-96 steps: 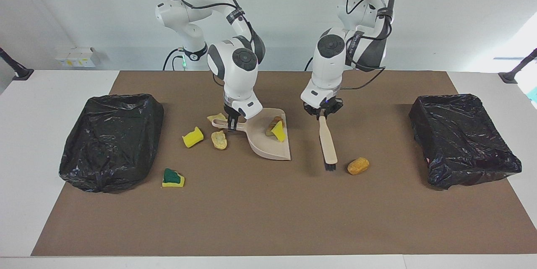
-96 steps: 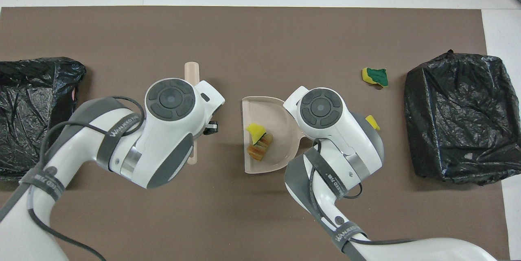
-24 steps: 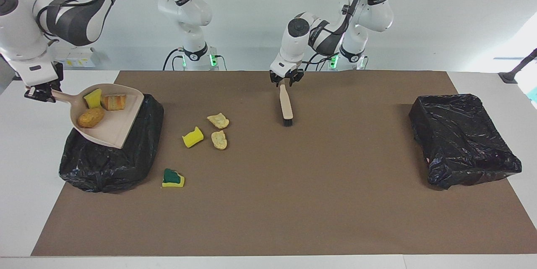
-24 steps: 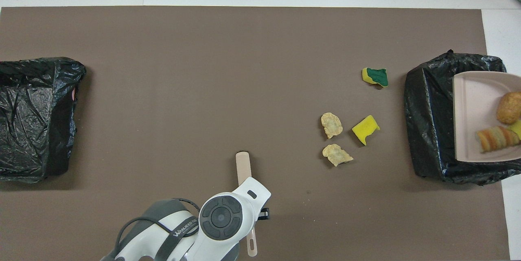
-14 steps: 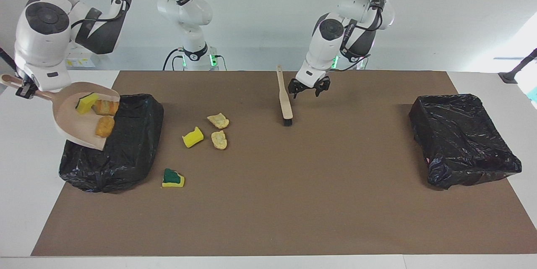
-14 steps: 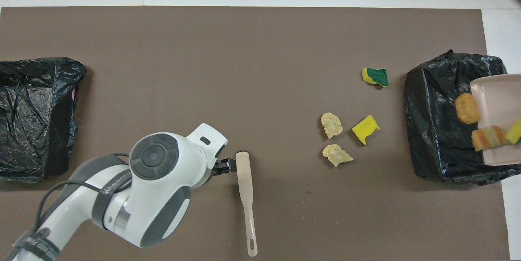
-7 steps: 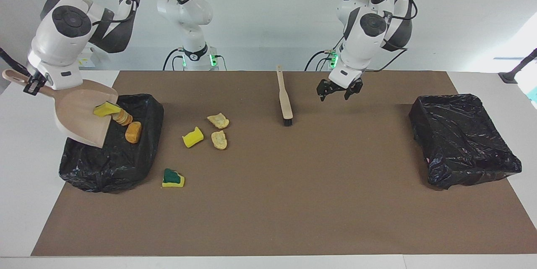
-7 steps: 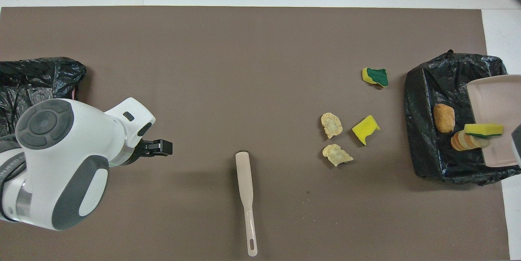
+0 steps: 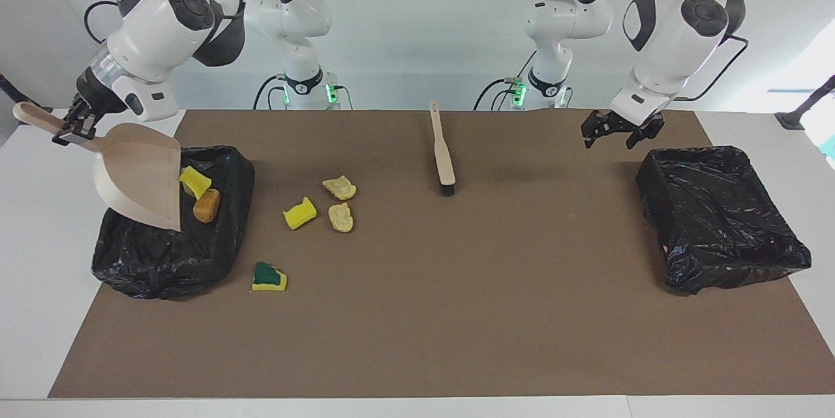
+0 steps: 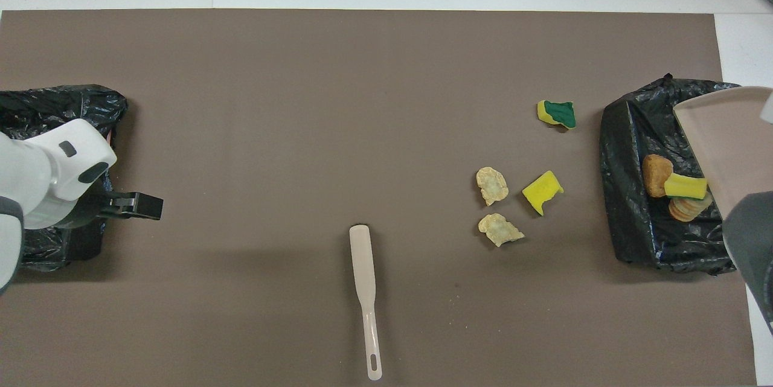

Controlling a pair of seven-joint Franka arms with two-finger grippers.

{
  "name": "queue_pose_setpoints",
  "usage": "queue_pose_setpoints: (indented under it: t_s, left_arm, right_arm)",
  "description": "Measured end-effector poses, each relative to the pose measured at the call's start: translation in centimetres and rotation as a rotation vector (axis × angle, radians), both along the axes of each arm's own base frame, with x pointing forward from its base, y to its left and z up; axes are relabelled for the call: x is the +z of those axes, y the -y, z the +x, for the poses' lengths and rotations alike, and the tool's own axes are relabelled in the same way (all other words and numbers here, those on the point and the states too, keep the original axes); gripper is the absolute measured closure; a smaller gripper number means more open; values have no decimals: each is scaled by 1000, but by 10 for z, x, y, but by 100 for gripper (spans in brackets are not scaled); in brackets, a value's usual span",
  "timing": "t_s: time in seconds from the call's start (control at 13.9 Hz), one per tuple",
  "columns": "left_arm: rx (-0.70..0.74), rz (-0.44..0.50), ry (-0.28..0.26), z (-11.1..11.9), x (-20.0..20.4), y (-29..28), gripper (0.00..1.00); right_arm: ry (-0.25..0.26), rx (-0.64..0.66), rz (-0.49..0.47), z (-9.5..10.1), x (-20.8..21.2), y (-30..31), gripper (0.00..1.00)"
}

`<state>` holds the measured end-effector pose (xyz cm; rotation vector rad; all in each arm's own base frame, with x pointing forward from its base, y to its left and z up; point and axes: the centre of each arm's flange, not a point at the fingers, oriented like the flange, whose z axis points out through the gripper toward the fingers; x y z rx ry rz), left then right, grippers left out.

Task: Sweep and dump trash in bin
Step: 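Tip the dustpan into the bin while the left gripper withdraws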

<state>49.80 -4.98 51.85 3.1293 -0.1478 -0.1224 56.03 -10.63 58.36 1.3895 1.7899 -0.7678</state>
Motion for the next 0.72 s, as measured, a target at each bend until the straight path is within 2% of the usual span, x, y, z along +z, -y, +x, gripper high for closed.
queue_pose_setpoints:
  t_s: [0.22,0.36,0.5,0.72]
  left_arm:
    - [-9,-2,23,4,50,3,0]
    - [-11,-4,36,6,83,4,0]
    - [-12,-4,27,2,110,3,0]
    - [0,-5,26,-1,123,-3,0]
  right_arm:
    - [-20,24,16,0,3,0,67]
    - [-33,52,86,-1,11,-4,67]
    - [-13,42,195,-1,17,-4,67]
    - [27,-23,374,-5,11,6,67]
